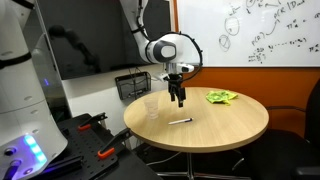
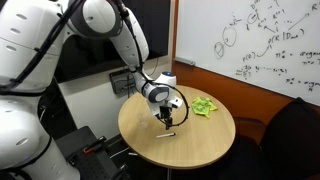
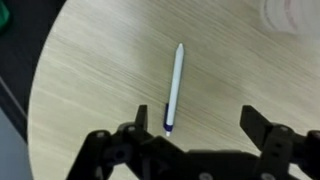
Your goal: Put the pen in the cup
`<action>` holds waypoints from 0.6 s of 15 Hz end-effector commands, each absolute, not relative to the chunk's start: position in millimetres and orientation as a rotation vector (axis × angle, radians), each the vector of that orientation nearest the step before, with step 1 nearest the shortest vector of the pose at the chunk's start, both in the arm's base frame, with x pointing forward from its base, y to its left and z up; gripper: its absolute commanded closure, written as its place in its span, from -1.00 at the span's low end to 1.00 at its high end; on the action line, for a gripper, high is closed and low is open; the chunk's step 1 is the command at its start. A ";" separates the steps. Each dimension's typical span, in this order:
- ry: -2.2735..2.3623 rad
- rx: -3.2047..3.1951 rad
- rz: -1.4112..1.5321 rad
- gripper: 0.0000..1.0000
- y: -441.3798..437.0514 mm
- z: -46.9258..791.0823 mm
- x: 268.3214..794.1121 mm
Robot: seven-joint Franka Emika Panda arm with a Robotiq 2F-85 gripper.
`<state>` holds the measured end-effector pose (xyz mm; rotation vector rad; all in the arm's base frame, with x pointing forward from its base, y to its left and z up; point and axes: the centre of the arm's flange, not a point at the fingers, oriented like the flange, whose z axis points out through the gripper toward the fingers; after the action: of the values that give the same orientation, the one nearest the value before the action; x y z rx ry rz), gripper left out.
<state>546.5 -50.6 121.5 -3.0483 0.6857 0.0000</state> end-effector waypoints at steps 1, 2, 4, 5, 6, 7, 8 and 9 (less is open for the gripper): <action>0.792 -3.009 0.000 -1.00 -62.7 89.9 573.3; 0.818 -3.008 0.003 -1.00 -66.7 82.4 579.1; 0.852 -3.004 0.016 -1.00 -75.9 69.2 589.6; 0.868 -2.999 0.026 -1.00 -81.3 63.7 594.1; 0.886 -2.993 0.033 -0.95 -86.0 58.7 597.4; 0.892 -2.987 0.046 -0.74 -90.0 54.3 599.5; 0.889 -2.978 0.064 -0.65 -92.8 50.4 600.4; 0.889 -2.981 0.074 -0.46 -94.9 47.1 601.0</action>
<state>589.7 -90.1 54.2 -3.0108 0.8466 0.0184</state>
